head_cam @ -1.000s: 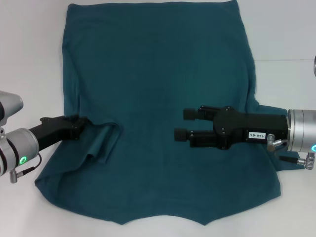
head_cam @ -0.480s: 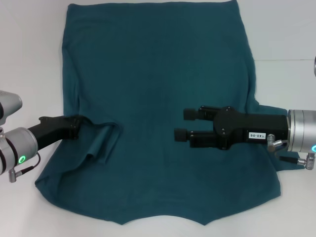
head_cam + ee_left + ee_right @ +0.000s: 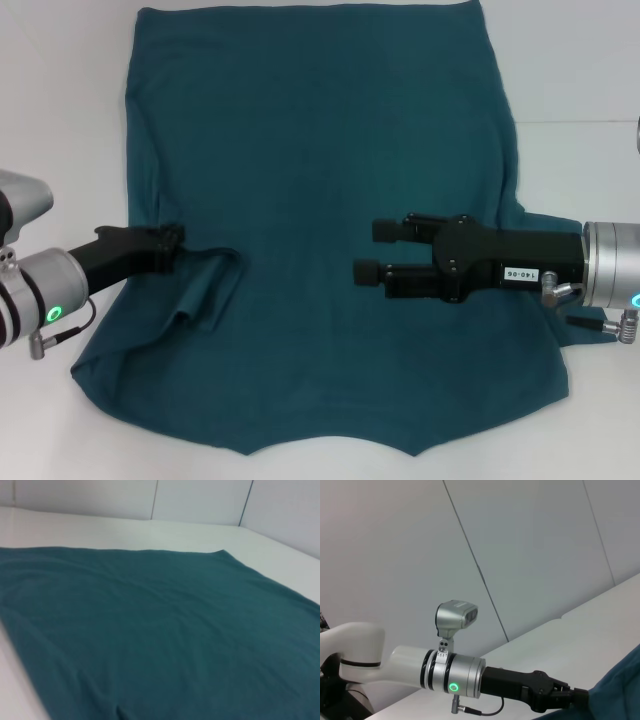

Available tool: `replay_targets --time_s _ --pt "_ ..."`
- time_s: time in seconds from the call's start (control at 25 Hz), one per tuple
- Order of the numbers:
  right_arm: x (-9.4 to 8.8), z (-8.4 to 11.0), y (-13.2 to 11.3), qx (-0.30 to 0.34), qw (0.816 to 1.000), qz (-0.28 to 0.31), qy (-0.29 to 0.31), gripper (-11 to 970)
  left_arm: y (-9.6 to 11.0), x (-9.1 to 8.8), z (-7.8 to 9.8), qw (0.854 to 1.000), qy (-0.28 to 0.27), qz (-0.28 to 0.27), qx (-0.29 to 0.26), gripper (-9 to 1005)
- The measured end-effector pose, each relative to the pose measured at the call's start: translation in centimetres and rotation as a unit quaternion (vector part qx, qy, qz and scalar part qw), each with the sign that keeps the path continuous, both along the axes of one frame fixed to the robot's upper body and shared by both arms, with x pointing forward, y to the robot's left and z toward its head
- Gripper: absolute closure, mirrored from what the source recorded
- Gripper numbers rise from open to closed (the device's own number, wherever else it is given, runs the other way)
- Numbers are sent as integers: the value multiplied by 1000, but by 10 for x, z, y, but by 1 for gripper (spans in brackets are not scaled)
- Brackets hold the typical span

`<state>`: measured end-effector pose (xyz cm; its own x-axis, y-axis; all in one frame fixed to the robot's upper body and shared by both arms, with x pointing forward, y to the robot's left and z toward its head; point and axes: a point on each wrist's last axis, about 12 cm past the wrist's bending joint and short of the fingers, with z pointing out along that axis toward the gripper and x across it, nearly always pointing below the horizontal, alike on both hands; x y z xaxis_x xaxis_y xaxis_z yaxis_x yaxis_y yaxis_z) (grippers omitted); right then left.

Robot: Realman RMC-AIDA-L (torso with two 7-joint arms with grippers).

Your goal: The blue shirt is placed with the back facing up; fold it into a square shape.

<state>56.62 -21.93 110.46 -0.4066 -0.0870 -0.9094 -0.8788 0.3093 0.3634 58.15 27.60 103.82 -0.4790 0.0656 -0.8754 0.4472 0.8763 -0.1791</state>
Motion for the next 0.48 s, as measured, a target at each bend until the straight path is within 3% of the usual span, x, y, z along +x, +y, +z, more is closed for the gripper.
replay_targets --time_s 0.48 --pt "-1 0 -1 2 1000 -2 1 106 -8 5 7 1000 -7 -18 -8 936"
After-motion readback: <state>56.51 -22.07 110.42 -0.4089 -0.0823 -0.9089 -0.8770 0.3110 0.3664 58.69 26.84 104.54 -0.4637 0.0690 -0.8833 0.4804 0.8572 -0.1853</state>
